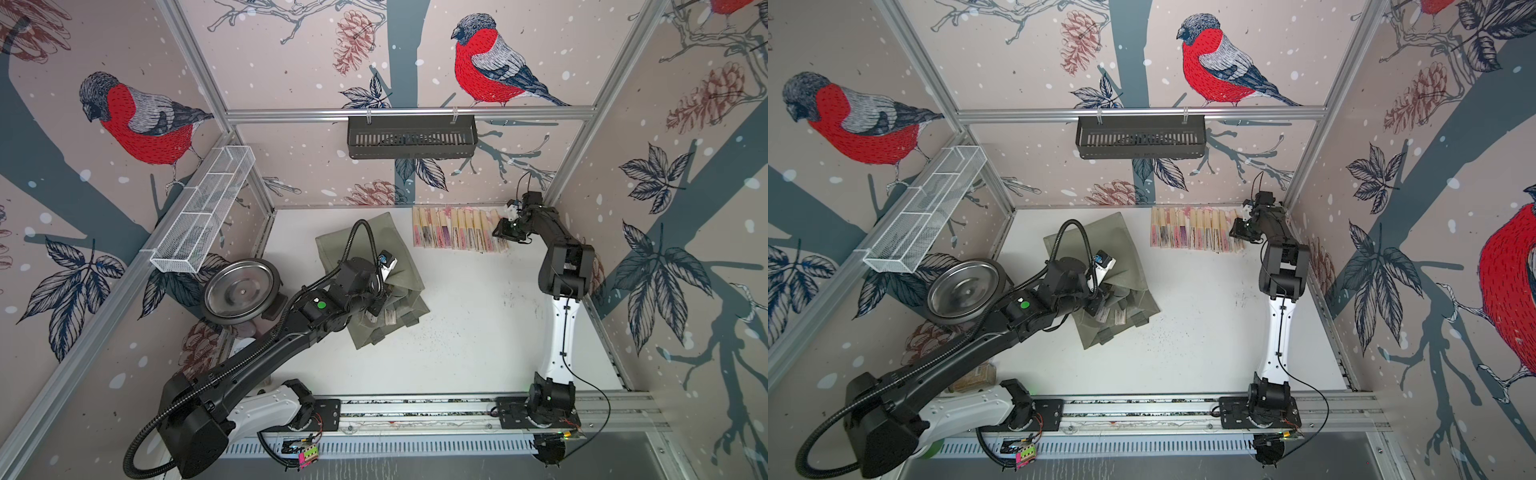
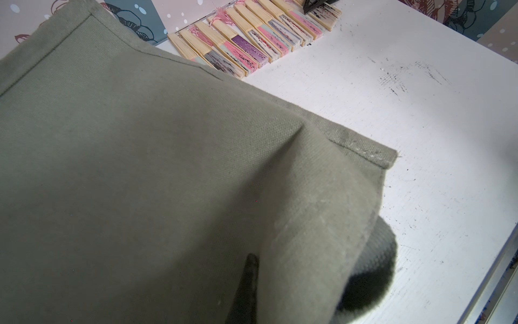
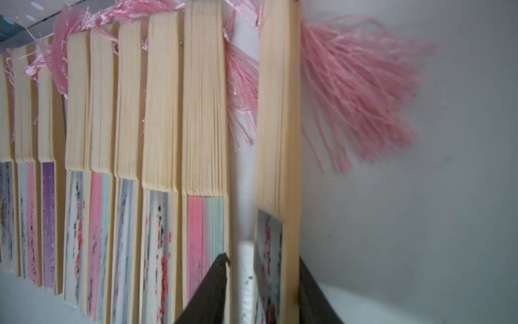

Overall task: Take out the folding fans from the tote bags
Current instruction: Place the folding fan at the center of the board.

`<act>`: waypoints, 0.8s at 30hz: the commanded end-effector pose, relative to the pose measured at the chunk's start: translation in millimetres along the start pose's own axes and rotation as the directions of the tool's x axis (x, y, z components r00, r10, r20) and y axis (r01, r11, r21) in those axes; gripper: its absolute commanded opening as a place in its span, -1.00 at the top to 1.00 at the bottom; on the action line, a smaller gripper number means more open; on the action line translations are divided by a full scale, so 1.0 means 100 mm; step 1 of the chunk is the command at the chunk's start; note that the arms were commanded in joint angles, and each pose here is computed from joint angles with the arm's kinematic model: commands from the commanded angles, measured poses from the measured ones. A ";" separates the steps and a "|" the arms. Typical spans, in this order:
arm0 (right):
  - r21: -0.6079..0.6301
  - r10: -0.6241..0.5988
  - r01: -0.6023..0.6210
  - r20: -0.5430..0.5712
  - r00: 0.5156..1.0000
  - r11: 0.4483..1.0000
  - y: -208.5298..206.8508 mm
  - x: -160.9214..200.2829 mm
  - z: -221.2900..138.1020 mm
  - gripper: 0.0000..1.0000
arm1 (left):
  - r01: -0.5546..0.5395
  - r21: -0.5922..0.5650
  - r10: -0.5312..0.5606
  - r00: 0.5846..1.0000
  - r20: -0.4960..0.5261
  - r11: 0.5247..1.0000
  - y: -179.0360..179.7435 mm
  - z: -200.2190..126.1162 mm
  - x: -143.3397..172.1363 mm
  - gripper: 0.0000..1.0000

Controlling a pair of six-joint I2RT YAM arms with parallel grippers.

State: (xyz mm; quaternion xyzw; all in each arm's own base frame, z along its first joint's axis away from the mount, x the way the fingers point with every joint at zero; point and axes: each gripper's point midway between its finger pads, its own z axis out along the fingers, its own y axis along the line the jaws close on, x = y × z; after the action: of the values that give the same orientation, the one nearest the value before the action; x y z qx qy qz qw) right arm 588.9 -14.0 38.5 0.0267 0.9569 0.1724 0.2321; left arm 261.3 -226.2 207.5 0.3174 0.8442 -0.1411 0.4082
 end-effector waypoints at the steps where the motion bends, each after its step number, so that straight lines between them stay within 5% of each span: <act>1: 0.047 0.045 -0.046 0.036 0.998 0.998 -0.09 -0.12 -0.12 0.20 | 0.006 -0.002 -0.006 1.000 0.029 1.000 0.00 -0.01 -0.07 1.00; 15: -0.002 0.110 -0.110 0.112 0.988 0.994 0.22 -0.28 -0.50 0.19 | 0.006 -0.008 -0.006 0.999 0.032 1.000 0.02 -0.02 -0.08 1.00; 24: -0.165 0.257 -0.215 0.300 0.919 0.963 0.91 0.27 -1.11 0.22 | 0.007 -0.012 -0.006 1.000 0.031 1.000 0.02 -0.02 -0.08 1.00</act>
State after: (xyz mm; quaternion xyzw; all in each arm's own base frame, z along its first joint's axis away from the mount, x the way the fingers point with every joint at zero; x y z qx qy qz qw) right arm 509.1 27.5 120.0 0.1303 0.9209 0.2218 0.2928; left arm 261.1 -226.2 208.1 0.3174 0.8438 -0.1405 0.4094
